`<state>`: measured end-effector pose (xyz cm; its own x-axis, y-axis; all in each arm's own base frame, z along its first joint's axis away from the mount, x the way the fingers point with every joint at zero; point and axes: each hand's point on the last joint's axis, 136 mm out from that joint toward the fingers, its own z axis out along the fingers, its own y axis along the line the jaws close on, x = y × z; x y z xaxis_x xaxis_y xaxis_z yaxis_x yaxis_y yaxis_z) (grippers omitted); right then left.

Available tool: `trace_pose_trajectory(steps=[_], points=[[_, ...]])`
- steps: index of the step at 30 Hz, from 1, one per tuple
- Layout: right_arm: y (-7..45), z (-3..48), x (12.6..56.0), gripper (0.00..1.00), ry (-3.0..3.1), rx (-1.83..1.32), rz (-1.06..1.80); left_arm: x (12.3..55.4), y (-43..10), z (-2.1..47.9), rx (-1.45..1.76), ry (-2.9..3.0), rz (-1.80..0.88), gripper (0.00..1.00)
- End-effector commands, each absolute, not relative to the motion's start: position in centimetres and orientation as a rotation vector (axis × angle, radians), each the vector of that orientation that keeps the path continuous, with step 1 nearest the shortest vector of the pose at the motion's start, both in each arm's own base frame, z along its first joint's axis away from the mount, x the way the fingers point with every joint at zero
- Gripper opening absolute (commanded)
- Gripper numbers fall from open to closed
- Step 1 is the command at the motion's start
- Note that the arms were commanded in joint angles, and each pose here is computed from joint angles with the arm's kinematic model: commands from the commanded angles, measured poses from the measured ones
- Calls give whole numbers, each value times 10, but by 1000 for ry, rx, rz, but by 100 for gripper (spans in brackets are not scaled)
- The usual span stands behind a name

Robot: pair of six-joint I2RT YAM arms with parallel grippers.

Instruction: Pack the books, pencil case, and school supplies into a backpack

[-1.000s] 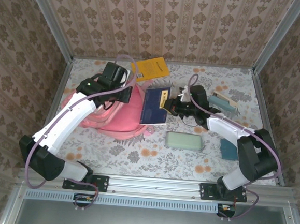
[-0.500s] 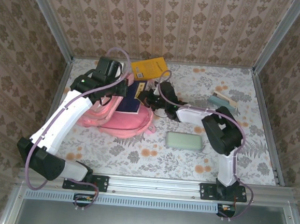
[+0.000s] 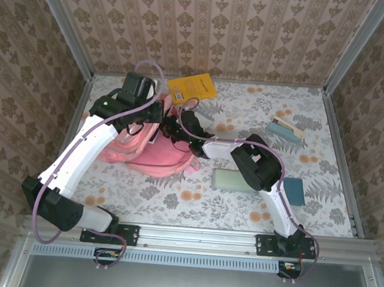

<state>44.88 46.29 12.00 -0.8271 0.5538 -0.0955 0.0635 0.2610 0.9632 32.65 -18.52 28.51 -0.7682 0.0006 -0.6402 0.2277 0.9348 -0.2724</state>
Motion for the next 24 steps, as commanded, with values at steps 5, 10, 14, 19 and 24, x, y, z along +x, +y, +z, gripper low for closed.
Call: trace_pose_trajectory(steps=[5, 10, 14, 19, 24], points=[[461, 112, 476, 0, 2060, 762, 1466, 322, -189, 321, 133, 2297, -559, 0], [465, 102, 472, 13, 2166, 751, 1359, 321, -188, 321, 130, 2297, -558, 0], [462, 104, 468, 38, 2192, 719, 1286, 321, -186, 324, 124, 2291, -562, 0], [478, 110, 463, 46, 2207, 644, 1353, 323, -185, 321, 112, 2298, -572, 0], [479, 108, 447, 42, 2273, 576, 1309, 323, -182, 319, 110, 2299, -567, 0]])
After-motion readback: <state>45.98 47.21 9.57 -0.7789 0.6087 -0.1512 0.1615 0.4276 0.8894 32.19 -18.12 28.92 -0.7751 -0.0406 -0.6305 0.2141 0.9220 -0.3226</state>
